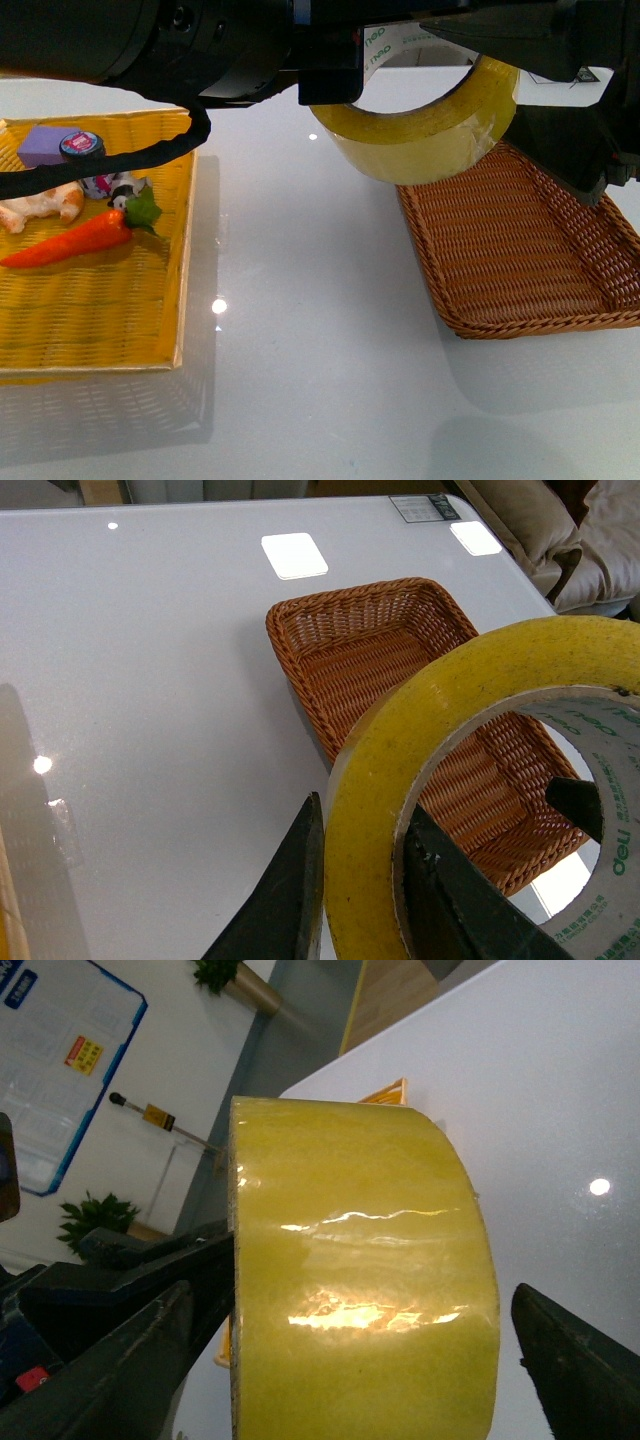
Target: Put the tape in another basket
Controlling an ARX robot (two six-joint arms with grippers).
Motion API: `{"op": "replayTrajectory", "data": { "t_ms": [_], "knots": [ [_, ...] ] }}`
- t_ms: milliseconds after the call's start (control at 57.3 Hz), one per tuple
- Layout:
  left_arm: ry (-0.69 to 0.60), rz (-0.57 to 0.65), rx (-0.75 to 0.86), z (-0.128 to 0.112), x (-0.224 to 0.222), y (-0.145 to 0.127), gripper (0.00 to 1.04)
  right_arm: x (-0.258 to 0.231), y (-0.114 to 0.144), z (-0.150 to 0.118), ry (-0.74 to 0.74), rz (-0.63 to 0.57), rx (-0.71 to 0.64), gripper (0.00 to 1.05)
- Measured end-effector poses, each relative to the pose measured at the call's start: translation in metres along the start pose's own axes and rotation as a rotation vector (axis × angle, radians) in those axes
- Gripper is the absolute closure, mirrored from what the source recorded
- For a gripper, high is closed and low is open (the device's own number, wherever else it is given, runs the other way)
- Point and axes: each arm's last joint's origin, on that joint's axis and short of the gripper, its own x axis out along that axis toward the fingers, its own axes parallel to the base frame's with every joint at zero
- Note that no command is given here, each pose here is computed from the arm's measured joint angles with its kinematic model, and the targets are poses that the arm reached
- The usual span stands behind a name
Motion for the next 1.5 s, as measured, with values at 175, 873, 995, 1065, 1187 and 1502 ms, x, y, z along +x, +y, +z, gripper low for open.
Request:
{"op": "replayTrajectory", "data": {
  "t_ms": [175,873,995,1065,1187,1502],
  "knots": [
    [0.0,0.0,0.0,0.0,0.0,0.0,0.9,0.0,0.0,0.001,-0.009,0.003,0.004,0.5],
    [-0.009,-0.01,-0.006,0.004,-0.002,0.006,0.07,-0.001,-0.002,0.003,-0.032,-0.02,0.049,0.58],
    [-0.054,0.001,-0.015,0.014,-0.009,0.012,0.09,-0.002,-0.005,0.005,-0.042,-0.039,0.058,0.58],
    [-0.1,0.016,-0.024,0.023,-0.016,0.02,0.09,-0.004,-0.007,0.007,-0.052,-0.049,0.063,0.58],
    [-0.175,0.044,-0.021,0.034,-0.032,0.032,0.09,-0.006,-0.011,0.009,-0.061,-0.065,0.072,0.58],
    [-0.534,0.533,0.124,0.007,-0.124,0.088,0.55,-0.018,-0.022,0.019,-0.117,-0.113,0.097,0.58]
  ]
}}
